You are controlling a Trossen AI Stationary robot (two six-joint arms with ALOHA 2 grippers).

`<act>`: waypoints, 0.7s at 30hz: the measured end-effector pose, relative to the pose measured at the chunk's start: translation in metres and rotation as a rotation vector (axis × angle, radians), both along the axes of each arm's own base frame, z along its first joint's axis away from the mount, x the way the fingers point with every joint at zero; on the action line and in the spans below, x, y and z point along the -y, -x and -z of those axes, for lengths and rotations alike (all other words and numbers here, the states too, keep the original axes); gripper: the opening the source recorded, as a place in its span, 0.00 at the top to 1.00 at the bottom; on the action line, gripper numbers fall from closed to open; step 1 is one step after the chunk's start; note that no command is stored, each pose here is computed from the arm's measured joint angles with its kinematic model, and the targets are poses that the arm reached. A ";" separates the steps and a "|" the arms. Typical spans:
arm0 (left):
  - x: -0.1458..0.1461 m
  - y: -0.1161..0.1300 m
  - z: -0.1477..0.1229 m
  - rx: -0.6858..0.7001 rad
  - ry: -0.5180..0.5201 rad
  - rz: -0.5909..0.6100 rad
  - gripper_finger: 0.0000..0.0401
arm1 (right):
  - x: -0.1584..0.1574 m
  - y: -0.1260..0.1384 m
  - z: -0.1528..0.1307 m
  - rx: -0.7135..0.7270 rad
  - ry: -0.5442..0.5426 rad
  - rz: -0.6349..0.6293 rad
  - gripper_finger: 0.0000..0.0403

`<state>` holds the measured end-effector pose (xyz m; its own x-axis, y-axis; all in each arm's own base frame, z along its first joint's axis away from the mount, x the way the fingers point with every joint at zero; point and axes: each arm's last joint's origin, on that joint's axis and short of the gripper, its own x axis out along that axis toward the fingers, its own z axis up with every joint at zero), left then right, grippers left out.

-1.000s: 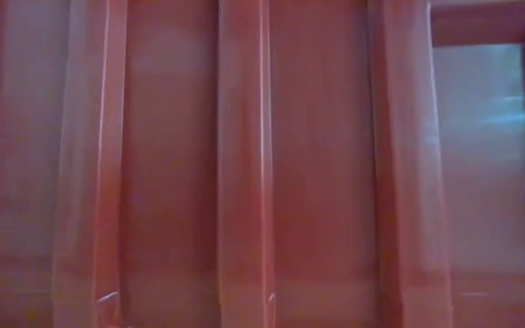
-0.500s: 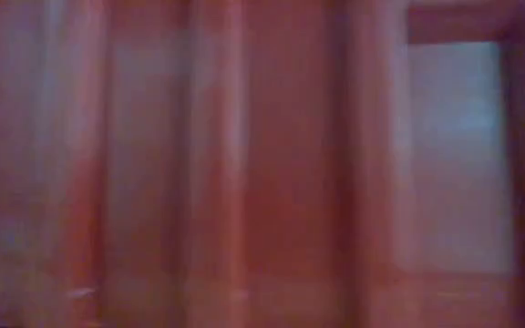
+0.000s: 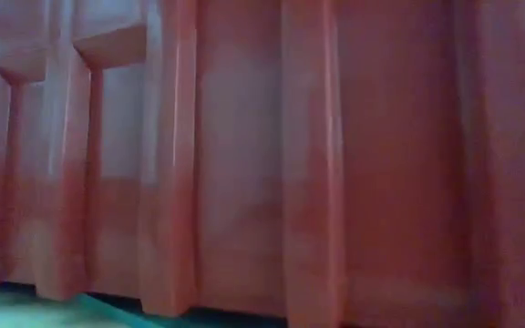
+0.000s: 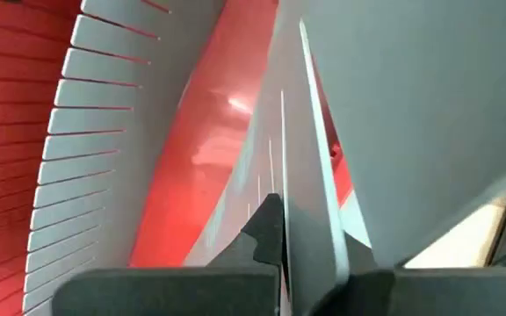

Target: Sort Items/Unsort Items

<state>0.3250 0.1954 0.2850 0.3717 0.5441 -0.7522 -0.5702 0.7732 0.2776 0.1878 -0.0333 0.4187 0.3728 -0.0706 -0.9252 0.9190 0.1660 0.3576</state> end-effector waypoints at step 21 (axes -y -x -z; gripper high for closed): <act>0.016 0.018 -0.063 0.264 -0.090 0.136 0.99 | 0.002 -0.019 0.003 0.054 0.001 -0.109 1.00</act>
